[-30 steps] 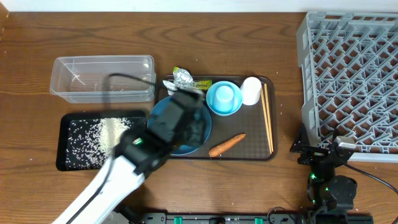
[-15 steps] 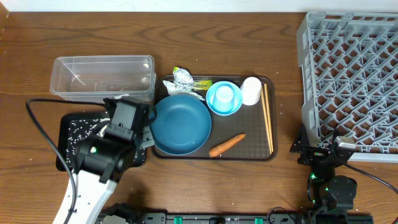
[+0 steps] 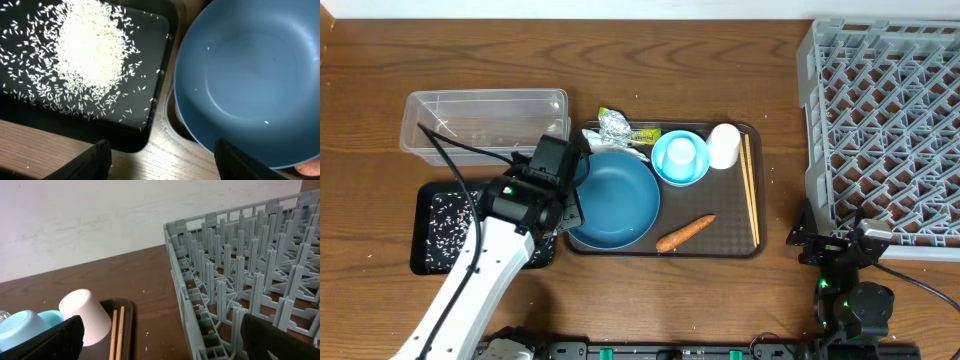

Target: Sort waste into correct bins and load items into the dishwasher rack

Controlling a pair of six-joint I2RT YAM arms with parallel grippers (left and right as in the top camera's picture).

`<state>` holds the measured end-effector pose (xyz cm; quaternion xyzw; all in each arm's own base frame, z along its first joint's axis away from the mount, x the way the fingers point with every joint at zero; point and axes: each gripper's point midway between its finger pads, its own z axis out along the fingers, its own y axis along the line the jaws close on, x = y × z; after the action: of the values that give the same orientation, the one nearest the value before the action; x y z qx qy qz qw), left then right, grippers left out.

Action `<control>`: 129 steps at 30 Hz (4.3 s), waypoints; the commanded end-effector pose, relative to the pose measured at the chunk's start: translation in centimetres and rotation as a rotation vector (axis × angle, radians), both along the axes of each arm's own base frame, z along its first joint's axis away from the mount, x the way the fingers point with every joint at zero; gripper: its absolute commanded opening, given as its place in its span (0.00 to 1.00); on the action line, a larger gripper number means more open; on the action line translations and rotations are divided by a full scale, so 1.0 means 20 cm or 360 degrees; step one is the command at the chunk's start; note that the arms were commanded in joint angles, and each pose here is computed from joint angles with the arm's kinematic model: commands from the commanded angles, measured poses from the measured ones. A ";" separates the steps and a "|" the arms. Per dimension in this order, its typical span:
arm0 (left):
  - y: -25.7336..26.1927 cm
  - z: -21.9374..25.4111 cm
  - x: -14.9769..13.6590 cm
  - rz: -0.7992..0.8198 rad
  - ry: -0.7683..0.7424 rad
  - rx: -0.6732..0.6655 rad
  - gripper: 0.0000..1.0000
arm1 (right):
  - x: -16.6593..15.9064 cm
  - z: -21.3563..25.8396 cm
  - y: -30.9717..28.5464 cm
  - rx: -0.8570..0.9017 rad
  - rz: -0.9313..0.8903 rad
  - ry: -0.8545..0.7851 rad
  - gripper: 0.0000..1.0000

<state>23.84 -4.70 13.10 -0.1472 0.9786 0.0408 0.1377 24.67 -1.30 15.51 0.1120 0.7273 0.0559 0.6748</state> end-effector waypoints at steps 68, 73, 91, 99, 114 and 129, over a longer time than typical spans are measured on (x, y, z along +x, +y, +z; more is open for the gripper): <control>0.15 0.12 0.10 0.0170 -0.0078 -0.0303 0.69 | 0.14 -0.01 1.09 0.0079 0.0710 0.1493 0.65; 0.16 0.10 0.01 0.0105 0.0046 -0.0272 0.69 | 0.20 -0.24 1.23 0.0038 0.0724 0.1588 0.65; 0.16 0.08 -0.05 0.0103 0.0130 -0.0262 0.69 | 0.19 -0.59 1.57 0.0053 0.0936 0.1691 0.43; 0.16 0.08 -0.06 0.0104 0.0141 -0.0261 0.69 | 0.14 -0.68 1.56 -0.0022 0.0871 0.1739 0.39; 0.16 0.08 -0.06 0.0104 0.0142 -0.0261 0.68 | 0.20 -0.52 1.57 0.0024 0.0897 0.1607 0.01; 0.16 0.08 -0.08 0.0105 0.0158 -0.0260 0.68 | 0.42 0.41 1.15 -0.0155 0.0722 0.0737 0.01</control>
<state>22.24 -1.67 14.11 -0.1935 0.9784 -0.0282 0.0673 31.93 24.69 19.80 -0.0565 0.8960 0.1874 0.3986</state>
